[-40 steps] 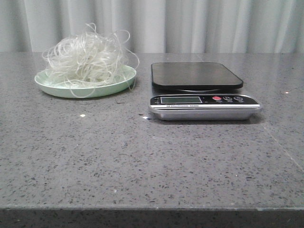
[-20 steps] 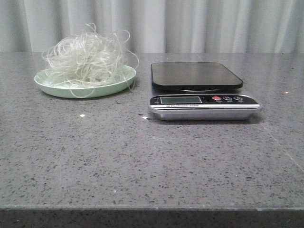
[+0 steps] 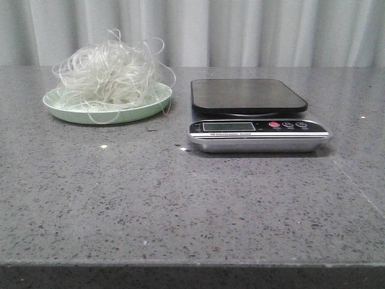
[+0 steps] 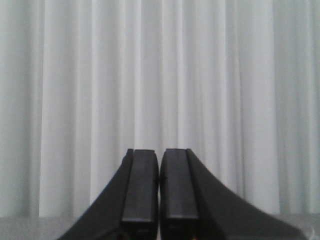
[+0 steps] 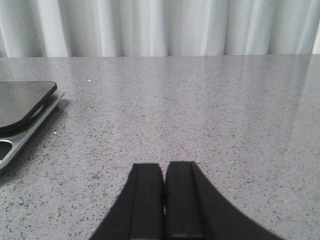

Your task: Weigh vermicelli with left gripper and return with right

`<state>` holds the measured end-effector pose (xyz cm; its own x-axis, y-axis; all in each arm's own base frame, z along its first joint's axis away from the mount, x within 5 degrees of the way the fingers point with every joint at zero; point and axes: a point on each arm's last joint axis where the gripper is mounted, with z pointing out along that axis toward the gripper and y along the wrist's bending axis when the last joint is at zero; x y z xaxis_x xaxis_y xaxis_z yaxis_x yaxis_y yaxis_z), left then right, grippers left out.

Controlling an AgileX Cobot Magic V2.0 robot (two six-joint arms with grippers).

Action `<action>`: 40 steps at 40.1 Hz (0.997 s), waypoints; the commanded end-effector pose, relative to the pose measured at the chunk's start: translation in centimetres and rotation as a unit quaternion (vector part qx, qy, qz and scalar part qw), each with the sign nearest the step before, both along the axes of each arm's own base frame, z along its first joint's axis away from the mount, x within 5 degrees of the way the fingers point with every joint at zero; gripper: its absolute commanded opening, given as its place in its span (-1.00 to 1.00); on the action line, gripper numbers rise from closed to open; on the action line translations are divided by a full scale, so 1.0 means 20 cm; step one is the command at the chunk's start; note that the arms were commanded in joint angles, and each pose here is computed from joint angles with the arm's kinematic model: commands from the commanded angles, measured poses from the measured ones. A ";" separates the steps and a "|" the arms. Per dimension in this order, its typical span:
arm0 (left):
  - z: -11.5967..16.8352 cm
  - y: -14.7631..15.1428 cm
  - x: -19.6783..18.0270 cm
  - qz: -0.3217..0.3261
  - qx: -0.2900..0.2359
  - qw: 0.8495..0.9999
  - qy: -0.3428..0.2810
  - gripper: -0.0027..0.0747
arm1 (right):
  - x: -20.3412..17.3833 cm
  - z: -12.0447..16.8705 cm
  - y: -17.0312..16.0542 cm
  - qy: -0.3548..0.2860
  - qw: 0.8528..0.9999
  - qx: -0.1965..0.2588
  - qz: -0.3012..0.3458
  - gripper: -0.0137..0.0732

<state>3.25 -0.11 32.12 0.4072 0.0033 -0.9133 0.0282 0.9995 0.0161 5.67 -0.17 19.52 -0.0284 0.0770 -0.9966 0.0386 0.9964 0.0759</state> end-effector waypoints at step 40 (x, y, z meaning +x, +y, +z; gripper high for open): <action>0.47 -0.23 1.03 -0.119 0.077 0.923 0.358 0.54 | -0.01 0.05 0.00 -0.049 0.999 -0.004 -0.006 -0.34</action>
